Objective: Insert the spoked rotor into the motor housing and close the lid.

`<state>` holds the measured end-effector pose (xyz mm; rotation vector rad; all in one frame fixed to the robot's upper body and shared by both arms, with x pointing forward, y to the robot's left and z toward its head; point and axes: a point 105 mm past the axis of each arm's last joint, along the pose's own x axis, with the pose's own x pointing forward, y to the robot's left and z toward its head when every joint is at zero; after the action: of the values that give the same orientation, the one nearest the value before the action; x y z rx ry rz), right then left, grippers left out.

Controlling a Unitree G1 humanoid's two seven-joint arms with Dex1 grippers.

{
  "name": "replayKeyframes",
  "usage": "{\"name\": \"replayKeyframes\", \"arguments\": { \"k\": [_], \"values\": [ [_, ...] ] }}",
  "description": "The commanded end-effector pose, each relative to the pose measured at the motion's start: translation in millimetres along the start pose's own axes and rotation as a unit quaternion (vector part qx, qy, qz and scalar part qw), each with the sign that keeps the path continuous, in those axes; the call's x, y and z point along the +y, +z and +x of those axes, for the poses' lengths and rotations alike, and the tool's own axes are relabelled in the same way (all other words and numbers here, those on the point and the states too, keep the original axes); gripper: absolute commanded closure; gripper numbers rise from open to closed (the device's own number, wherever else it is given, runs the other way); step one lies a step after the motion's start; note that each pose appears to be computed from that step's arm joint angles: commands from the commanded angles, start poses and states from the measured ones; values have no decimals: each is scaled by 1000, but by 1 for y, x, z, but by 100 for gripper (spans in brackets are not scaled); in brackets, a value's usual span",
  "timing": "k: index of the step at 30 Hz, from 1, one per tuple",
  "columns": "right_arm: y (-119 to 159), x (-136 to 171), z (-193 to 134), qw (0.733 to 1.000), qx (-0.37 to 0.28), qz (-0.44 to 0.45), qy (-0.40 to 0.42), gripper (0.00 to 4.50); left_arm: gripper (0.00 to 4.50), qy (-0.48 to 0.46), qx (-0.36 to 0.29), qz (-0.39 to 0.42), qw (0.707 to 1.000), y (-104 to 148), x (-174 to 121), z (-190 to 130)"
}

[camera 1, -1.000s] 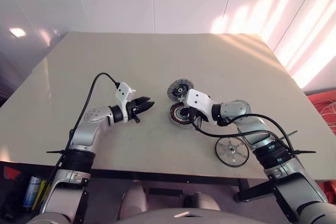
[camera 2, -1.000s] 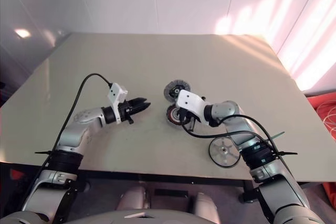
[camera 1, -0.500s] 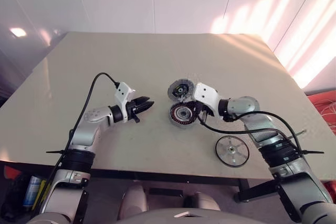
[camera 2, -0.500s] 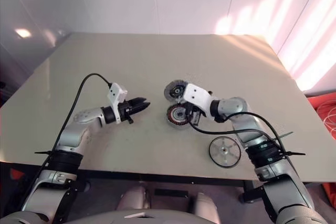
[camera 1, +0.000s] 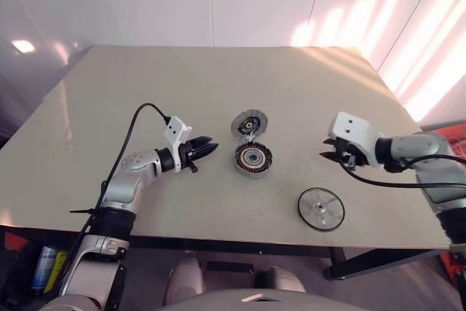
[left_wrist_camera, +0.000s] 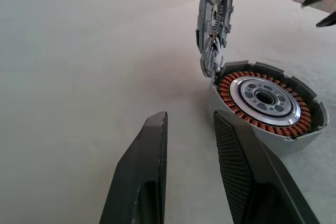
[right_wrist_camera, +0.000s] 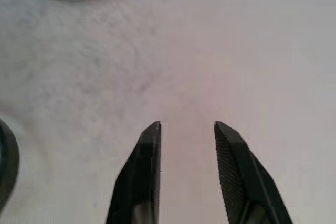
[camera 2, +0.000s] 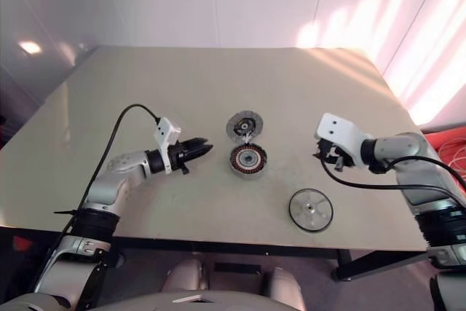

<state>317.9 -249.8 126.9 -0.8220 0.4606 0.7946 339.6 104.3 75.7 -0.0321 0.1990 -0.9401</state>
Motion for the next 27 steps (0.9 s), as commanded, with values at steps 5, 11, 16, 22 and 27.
{"name": "replayKeyframes", "arguments": {
  "k": [5,11,16,22,27],
  "values": [
    [21,-2,-51,983,-104,142,50,190,301,-12,-16,12,1000,11,-2,4],
    [26,29,-73,936,-173,253,171,190,301,-14,-12,5,1000,6,-4,5],
    [22,58,-64,917,-145,288,235,190,301,-13,-12,4,1000,6,-4,6],
    [-10,71,-57,909,-74,331,243,190,301,-6,-9,2,1000,0,-4,1],
    [-30,63,-59,906,-48,360,218,190,301,-4,-8,1,1000,0,-7,-2]
  ]
}}
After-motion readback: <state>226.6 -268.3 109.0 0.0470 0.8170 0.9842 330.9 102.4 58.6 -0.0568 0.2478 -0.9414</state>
